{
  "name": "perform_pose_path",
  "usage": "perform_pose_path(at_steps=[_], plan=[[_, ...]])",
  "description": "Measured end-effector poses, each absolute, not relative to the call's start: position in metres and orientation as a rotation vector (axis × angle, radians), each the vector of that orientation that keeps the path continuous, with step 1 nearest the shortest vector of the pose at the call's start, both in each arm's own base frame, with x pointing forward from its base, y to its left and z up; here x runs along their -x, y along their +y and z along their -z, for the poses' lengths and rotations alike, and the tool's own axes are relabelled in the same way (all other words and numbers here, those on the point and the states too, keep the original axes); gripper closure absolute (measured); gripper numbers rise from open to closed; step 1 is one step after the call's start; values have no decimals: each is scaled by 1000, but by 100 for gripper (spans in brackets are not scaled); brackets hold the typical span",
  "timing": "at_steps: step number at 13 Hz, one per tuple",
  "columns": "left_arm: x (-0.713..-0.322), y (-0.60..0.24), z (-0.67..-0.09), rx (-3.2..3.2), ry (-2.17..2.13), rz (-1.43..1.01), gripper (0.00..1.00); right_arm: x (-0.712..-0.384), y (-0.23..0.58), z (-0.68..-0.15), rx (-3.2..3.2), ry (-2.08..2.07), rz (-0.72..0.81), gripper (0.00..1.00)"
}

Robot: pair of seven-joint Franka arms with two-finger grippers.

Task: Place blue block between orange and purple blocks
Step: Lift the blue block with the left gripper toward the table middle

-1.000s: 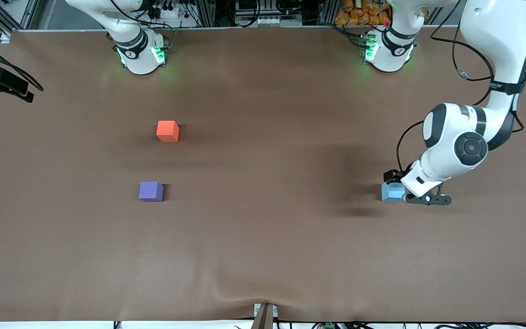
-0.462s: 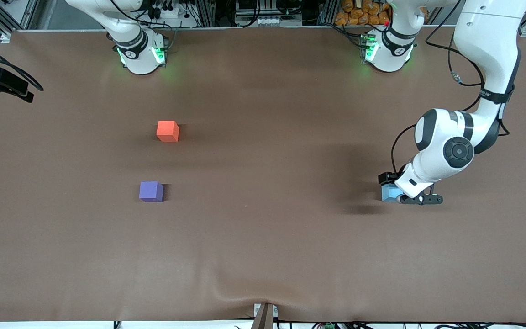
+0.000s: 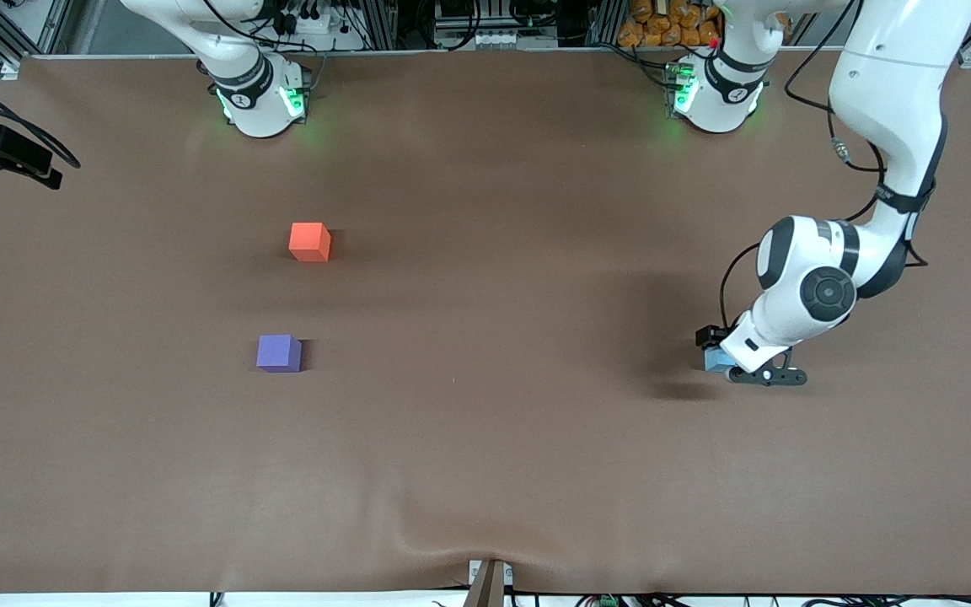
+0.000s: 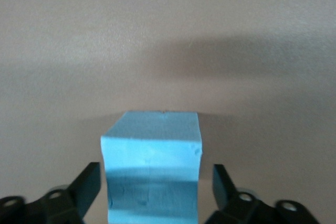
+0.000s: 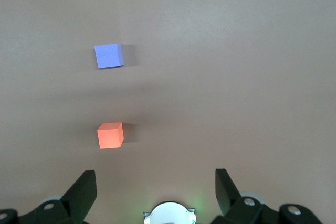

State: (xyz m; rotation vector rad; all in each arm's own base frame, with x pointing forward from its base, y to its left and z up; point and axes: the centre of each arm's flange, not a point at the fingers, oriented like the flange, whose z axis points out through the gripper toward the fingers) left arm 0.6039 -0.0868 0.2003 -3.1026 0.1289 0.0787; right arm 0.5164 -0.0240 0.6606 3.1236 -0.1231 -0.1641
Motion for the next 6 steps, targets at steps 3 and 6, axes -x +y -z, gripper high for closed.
perform_pose_path(at_steps=[3, 6], plan=[[-620, -90, -204, 3107, 150, -33, 43, -516, -24, -661, -3124, -123, 164, 0], [-635, -96, -237, 3112, 159, 62, 43, -516, -24, -660, -3124, -123, 166, 0]])
